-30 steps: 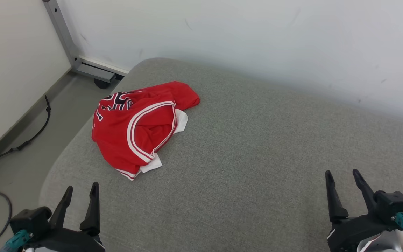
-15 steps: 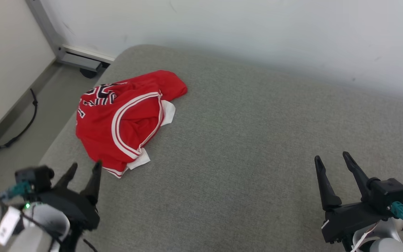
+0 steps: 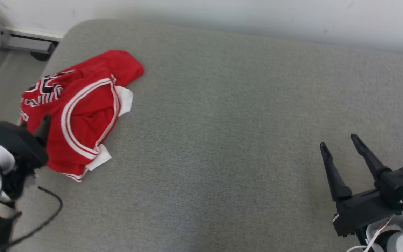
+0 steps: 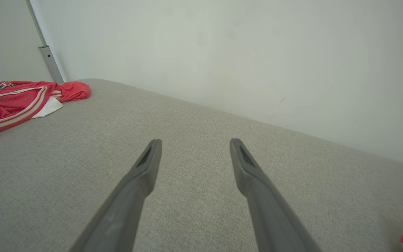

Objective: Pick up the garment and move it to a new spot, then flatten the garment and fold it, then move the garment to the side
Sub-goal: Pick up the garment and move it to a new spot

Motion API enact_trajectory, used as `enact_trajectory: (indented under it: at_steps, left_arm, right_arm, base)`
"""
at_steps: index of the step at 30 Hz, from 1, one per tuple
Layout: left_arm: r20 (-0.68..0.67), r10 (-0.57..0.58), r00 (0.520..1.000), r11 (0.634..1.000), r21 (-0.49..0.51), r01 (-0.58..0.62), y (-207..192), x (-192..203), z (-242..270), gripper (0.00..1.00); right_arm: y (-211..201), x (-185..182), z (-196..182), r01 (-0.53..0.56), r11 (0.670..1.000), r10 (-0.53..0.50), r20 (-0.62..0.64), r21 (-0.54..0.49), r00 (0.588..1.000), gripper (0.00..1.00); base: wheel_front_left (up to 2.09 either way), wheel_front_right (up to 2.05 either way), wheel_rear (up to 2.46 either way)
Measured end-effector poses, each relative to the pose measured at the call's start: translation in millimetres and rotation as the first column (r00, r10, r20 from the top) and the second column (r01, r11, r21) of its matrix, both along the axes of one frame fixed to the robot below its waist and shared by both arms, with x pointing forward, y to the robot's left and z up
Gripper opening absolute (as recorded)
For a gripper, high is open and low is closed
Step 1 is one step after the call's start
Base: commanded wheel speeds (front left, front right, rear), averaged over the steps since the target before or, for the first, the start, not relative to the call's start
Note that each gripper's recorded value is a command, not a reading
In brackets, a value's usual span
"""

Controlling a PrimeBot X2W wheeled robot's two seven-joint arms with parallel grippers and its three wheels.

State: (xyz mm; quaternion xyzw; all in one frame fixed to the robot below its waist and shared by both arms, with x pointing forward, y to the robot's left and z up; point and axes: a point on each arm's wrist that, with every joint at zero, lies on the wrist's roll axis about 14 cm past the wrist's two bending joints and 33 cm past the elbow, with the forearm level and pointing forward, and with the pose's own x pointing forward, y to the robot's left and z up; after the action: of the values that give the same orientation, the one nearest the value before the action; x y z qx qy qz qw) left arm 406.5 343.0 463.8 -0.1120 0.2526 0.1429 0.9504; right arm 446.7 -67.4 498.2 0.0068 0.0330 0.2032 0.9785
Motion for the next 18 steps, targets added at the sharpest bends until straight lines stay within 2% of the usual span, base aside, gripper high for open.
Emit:
enact_trajectory:
  at_steps: [8,12,18]
  left_arm:
    - [-0.083,-0.060,0.995,0.998,0.002,0.061,-5.9,55.2,-11.2,1.00]
    - [-0.192,-0.103,0.976,0.994,0.017,0.108,-16.1,64.8,-43.1,1.00]
    - [-0.285,-0.127,0.950,0.989,0.034,0.143,-20.6,80.6,-73.7,1.00]
  right_arm:
    - [-28.0,13.9,-15.9,0.054,0.998,-0.055,-0.034,-0.038,0.998,1.00]
    - [-39.9,22.9,-25.8,0.077,0.995,-0.080,-0.053,-0.059,0.995,1.00]
    - [-53.1,30.4,-53.0,0.096,0.991,-0.107,-0.113,-0.094,0.988,1.00]
  base:
    - [0.00,0.00,0.00]
    - [0.00,0.00,0.00]
    - [0.00,0.00,0.00]
